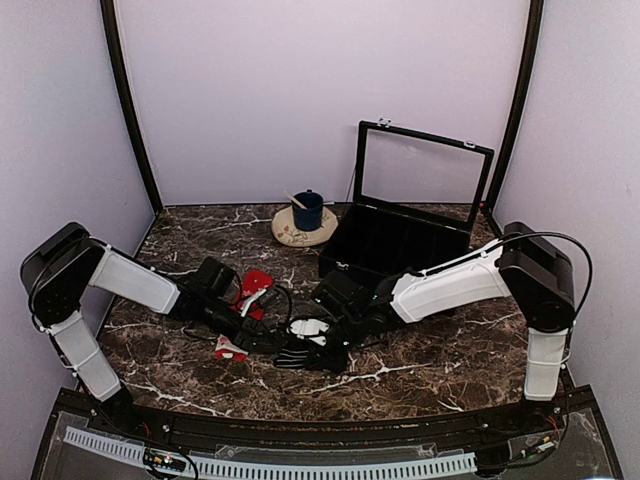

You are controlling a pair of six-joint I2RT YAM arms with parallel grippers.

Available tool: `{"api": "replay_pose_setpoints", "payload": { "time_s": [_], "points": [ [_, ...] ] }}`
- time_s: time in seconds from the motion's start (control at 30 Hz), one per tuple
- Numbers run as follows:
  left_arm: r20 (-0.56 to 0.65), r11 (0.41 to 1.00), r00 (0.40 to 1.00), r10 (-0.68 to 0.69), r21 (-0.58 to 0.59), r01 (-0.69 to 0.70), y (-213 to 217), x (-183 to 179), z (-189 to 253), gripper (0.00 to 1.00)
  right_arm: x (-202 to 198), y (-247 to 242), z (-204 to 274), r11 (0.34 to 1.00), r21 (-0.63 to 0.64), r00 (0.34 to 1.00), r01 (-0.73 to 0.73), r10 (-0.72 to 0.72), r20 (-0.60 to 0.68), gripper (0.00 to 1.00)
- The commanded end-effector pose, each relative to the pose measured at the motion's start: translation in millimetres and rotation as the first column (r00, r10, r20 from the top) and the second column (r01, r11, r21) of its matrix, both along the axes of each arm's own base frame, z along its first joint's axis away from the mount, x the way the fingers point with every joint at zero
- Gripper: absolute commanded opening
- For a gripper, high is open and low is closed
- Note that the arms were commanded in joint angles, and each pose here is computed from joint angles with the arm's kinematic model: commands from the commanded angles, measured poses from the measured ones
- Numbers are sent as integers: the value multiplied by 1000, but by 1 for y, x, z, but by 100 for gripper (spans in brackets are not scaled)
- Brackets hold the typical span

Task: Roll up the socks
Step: Roll the sock at the center of the board.

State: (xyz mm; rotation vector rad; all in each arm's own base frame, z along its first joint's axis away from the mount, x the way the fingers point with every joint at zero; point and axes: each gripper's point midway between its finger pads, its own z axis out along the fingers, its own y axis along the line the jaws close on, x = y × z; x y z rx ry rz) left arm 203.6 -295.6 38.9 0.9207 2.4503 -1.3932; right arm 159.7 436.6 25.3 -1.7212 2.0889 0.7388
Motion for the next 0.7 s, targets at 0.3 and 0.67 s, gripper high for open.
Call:
{"api": "replay_pose_setpoints", "payload": {
  "time_s": [0.3,0.67],
  "points": [
    [405,997,913,40,-79,-8,-4,3,38,39,-10,-15,-1,999,-31,964,22,-29,-263,0],
    [600,994,793,-104,44,97,-23,-27,29,40,-5,-15,1,999,-33,913,20,-31,-408,0]
  ]
}}
